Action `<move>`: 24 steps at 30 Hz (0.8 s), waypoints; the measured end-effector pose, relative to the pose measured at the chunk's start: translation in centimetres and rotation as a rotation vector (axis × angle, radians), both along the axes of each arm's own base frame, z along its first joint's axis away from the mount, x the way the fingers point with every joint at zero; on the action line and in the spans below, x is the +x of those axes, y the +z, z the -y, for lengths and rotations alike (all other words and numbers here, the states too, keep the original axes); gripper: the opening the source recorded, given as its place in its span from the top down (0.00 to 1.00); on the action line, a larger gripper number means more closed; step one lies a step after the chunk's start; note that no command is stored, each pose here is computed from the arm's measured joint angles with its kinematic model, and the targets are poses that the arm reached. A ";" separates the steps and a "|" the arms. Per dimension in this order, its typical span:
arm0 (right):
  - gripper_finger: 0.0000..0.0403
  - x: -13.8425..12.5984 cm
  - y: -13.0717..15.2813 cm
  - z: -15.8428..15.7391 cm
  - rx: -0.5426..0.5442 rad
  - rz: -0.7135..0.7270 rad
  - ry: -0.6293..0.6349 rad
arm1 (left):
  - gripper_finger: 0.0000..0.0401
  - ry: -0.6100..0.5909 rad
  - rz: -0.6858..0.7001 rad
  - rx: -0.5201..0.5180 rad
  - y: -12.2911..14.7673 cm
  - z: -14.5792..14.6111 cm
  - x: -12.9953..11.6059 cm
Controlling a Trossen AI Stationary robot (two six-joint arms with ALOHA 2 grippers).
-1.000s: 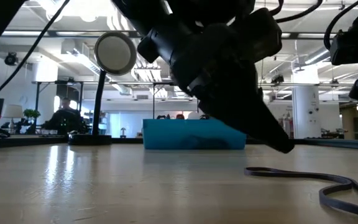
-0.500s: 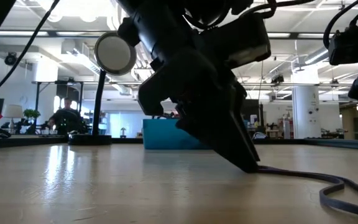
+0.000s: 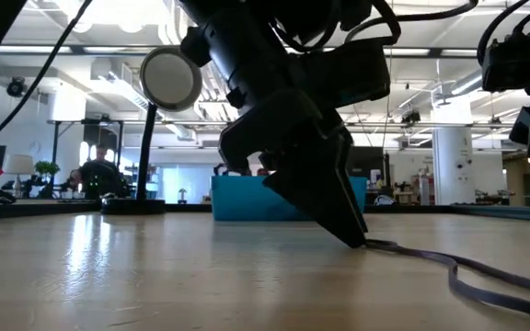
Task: Pick and place rubber bands into bin
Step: Put the purple rubber band into the blue bin
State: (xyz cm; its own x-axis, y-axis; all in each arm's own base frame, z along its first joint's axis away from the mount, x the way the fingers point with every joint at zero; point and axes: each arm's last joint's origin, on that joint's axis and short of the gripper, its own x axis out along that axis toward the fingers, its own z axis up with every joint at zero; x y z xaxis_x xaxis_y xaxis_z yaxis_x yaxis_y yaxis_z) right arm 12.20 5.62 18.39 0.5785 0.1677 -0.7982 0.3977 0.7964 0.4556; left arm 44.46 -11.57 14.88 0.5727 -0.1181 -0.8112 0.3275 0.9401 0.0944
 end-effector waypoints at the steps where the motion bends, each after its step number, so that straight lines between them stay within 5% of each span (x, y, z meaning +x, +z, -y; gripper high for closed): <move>1: 0.75 0.0 0.0 0.0 -0.003 0.001 -0.002 | 0.69 0.001 0.003 -0.008 0.1 -0.1 0.1; 15: 0.76 0.0 0.0 0.1 -0.024 0.013 -0.010 | 0.69 -0.074 0.130 -0.139 1.9 0.6 1.2; 24: 0.76 0.0 0.0 0.1 -0.033 0.014 -0.003 | 0.69 -0.027 0.098 -0.085 -1.0 0.5 1.4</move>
State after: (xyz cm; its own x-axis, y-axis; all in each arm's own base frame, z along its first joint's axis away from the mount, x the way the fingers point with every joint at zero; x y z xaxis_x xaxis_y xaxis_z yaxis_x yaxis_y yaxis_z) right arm 12.24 5.54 18.35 0.5905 0.1392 -0.7949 0.3940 0.8099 0.4345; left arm 45.88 -12.05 13.91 0.6445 -0.2002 -0.7379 0.3456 0.9372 0.0476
